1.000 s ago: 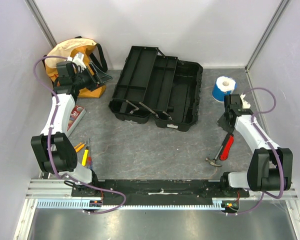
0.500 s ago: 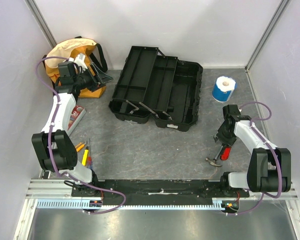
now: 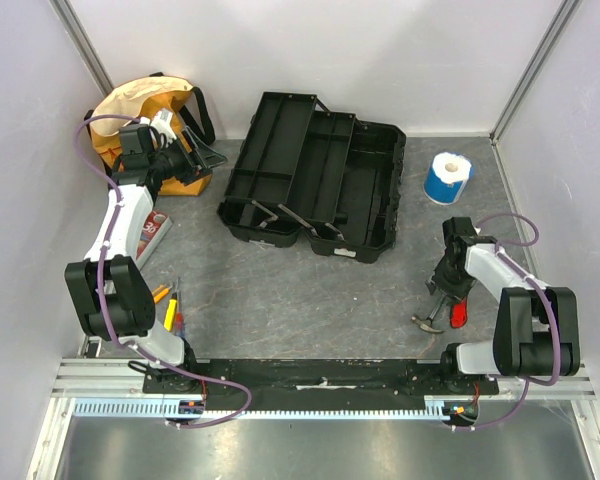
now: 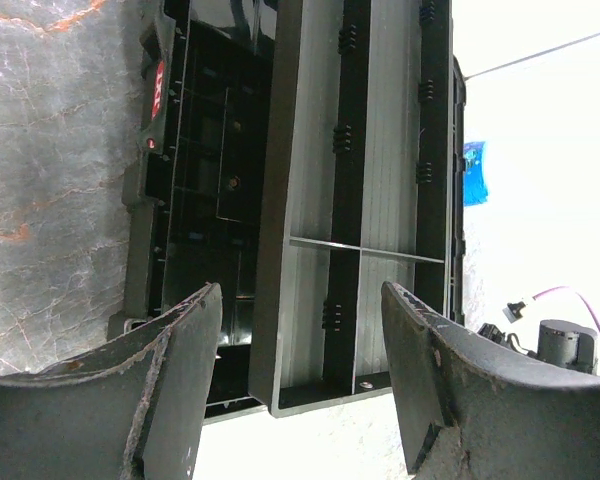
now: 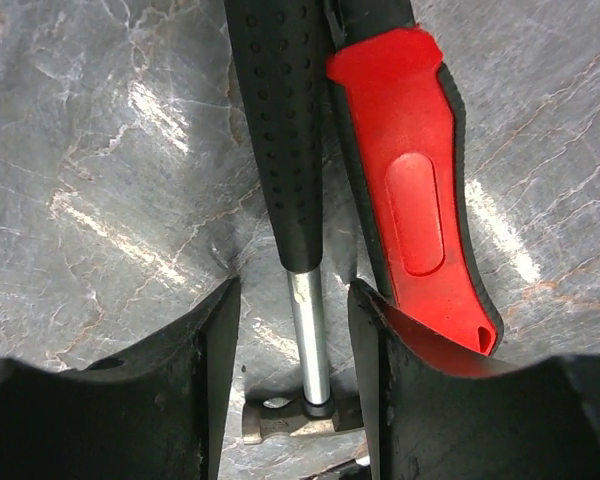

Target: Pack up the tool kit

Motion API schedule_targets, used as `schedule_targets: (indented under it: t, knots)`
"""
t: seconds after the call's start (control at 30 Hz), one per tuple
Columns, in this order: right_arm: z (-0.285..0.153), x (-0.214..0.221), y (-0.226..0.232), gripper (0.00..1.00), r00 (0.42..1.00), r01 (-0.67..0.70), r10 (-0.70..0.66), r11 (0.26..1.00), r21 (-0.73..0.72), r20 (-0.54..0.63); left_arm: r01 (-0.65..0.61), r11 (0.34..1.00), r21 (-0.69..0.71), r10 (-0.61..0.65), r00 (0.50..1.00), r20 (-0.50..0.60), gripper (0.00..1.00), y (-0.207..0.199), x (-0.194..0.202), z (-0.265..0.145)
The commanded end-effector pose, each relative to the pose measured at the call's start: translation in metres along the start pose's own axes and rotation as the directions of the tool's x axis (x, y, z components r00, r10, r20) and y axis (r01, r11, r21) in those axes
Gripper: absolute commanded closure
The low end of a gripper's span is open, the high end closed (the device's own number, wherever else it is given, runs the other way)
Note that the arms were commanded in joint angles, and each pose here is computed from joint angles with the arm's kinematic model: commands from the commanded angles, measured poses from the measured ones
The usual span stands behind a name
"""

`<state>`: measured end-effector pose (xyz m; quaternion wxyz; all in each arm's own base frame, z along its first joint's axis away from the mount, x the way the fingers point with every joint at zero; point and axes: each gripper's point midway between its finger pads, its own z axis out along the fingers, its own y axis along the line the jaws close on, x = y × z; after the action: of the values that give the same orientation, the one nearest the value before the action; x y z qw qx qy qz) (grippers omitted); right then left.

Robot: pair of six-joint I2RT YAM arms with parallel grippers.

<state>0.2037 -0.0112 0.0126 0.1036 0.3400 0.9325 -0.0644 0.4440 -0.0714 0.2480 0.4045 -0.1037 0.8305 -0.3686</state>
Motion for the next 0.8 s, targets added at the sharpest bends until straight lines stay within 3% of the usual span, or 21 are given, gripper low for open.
schedule_targets:
  t: [0.0, 0.2, 0.23, 0.4, 0.77]
  knots:
    - [0.015, 0.009, -0.001, 0.48, 0.999, -0.037, 0.037, 0.999, 0.004, -0.016, -0.032, 0.999, 0.028, 0.032, 0.999, 0.008, 0.3, -0.007, -0.004, 0.001]
    - [0.016, 0.0, 0.015, 0.96, 0.999, -0.039, 0.039, 0.997, -0.063, 0.002, -0.031, 0.999, 0.028, 0.031, 1.0, 0.005, 0.3, -0.007, -0.003, 0.001]
    - [0.013, -0.005, 0.018, 1.0, 0.999, -0.035, 0.036, 0.997, -0.071, 0.015, -0.03, 0.999, 0.028, 0.029, 1.0, 0.007, 0.3, -0.008, -0.004, 0.001]
    - [-0.018, -0.05, 0.032, 1.0, 0.983, -0.016, 0.04, 0.991, -0.13, 0.179, -0.032, 0.999, 0.03, 0.032, 0.999, 0.011, 0.3, -0.009, -0.005, -0.001]
    - [-0.126, -0.141, 0.077, 1.0, 0.859, 0.068, 0.123, 0.935, -0.348, 0.498, -0.039, 0.999, 0.037, 0.039, 0.999, 0.018, 0.3, -0.014, -0.006, -0.003]
